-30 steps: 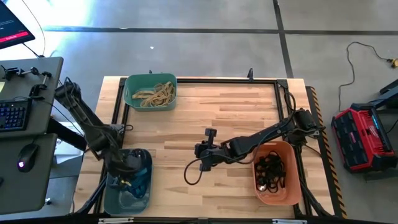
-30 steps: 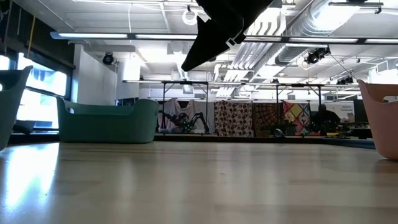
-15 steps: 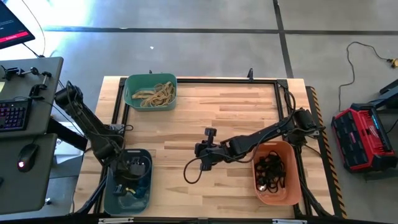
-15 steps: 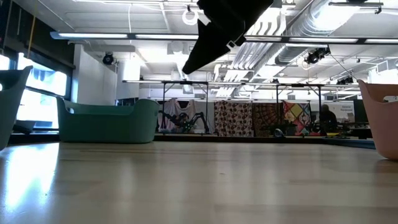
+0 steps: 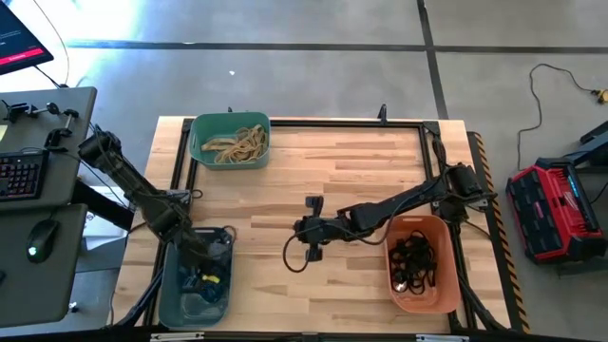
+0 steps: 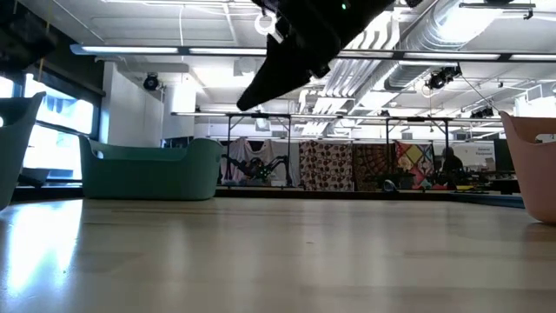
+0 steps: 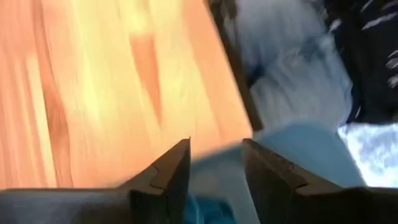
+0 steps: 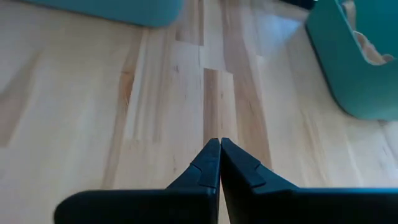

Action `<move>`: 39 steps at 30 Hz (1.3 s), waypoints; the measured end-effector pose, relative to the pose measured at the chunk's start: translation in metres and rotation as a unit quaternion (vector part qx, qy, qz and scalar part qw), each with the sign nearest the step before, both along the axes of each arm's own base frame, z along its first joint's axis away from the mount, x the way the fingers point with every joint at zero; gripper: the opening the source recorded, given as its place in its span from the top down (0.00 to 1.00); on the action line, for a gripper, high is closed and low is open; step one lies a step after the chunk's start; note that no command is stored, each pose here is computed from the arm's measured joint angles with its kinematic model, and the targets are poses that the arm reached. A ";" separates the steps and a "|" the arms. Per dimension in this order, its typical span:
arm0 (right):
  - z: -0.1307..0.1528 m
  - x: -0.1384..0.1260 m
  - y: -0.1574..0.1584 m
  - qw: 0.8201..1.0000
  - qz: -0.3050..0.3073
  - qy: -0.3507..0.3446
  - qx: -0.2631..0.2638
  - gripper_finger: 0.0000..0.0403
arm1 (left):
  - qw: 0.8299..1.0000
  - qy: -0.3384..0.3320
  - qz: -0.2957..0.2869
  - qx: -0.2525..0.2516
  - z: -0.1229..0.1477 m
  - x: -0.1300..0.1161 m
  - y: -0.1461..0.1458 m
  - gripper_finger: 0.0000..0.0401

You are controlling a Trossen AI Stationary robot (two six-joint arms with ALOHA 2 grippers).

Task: Sort rubber bands into baskets
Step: Return to Home Position

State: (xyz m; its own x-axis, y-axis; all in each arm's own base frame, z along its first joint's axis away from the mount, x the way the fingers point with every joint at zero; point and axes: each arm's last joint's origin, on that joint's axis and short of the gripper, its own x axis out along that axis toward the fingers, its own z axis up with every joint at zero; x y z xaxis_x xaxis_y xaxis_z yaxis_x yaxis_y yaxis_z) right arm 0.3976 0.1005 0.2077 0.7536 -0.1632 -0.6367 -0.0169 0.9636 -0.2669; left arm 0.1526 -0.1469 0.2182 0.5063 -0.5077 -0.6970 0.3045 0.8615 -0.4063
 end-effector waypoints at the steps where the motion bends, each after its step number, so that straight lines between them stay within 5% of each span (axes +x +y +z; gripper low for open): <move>1: -0.002 0.000 -0.002 1.000 0.002 0.001 0.000 1.00 | 1.000 -0.016 -0.001 -0.004 0.003 0.003 0.002 0.67; 15: -0.002 -0.017 -0.037 0.995 0.051 -0.070 0.042 1.00 | 0.984 -0.170 0.025 0.048 0.019 0.043 0.048 0.99; 24: 0.003 -0.061 -0.069 0.989 0.036 -0.132 0.057 1.00 | 0.961 -0.258 0.070 0.067 0.032 0.067 0.094 1.00; 39: -0.001 -0.131 -0.101 0.979 -0.001 -0.199 0.049 1.00 | 0.900 -0.382 0.141 0.154 0.047 0.083 0.150 1.00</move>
State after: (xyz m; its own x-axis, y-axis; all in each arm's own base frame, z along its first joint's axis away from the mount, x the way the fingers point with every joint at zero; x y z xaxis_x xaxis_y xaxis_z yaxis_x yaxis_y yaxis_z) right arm 0.2661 -0.0009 0.2072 0.9451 -0.1176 -0.3050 0.0715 0.9848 -0.1582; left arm 0.2360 0.0030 0.2654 0.9761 -0.1269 -0.1763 0.1460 0.9842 0.0999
